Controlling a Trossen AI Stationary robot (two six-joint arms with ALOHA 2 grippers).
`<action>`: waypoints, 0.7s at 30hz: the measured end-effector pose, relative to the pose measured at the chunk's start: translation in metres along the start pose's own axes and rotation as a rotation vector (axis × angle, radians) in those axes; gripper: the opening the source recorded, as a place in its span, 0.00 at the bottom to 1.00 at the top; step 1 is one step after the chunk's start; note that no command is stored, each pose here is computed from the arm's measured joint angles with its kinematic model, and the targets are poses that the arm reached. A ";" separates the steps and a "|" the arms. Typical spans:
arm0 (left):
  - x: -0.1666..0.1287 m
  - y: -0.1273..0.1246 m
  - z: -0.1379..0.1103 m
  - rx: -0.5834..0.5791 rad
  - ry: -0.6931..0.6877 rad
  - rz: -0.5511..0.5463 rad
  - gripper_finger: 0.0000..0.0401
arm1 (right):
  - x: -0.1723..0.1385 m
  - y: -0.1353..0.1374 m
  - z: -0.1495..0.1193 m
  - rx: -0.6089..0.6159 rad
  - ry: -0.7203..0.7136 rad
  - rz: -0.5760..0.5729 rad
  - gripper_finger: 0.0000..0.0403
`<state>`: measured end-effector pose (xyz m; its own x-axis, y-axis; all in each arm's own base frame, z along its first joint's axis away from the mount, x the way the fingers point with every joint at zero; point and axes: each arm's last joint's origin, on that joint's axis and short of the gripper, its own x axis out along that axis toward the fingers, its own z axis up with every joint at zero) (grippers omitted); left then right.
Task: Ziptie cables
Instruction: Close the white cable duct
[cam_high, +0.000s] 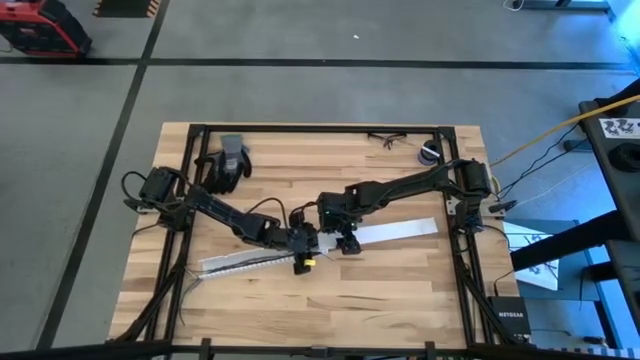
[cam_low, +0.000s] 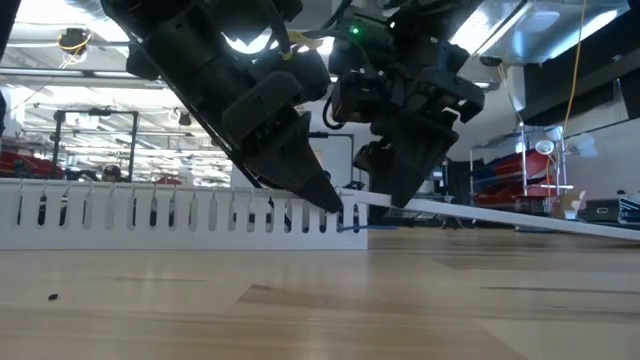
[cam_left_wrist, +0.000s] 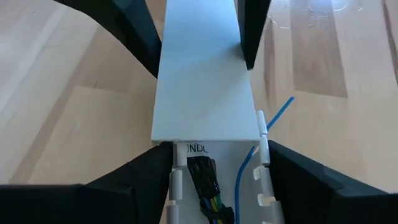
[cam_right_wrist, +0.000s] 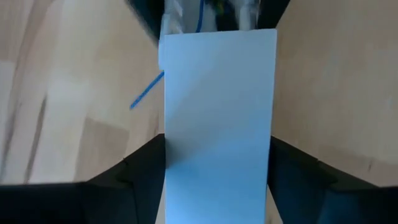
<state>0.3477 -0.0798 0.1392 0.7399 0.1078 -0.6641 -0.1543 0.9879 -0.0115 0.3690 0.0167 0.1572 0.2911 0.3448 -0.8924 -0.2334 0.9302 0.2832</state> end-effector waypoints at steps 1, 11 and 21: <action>0.000 0.000 0.000 0.001 0.000 0.000 0.59 | -0.002 0.001 0.001 -0.002 0.016 0.012 0.59; 0.000 0.000 0.000 0.001 0.003 0.006 0.59 | -0.018 0.000 0.010 0.027 0.028 0.103 0.59; 0.000 0.000 -0.001 -0.002 0.004 0.006 0.59 | 0.002 -0.004 0.009 0.036 0.066 0.013 0.59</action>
<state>0.3473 -0.0797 0.1389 0.7363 0.1135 -0.6671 -0.1602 0.9870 -0.0089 0.3789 0.0146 0.1571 0.2258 0.3492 -0.9094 -0.2032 0.9299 0.3066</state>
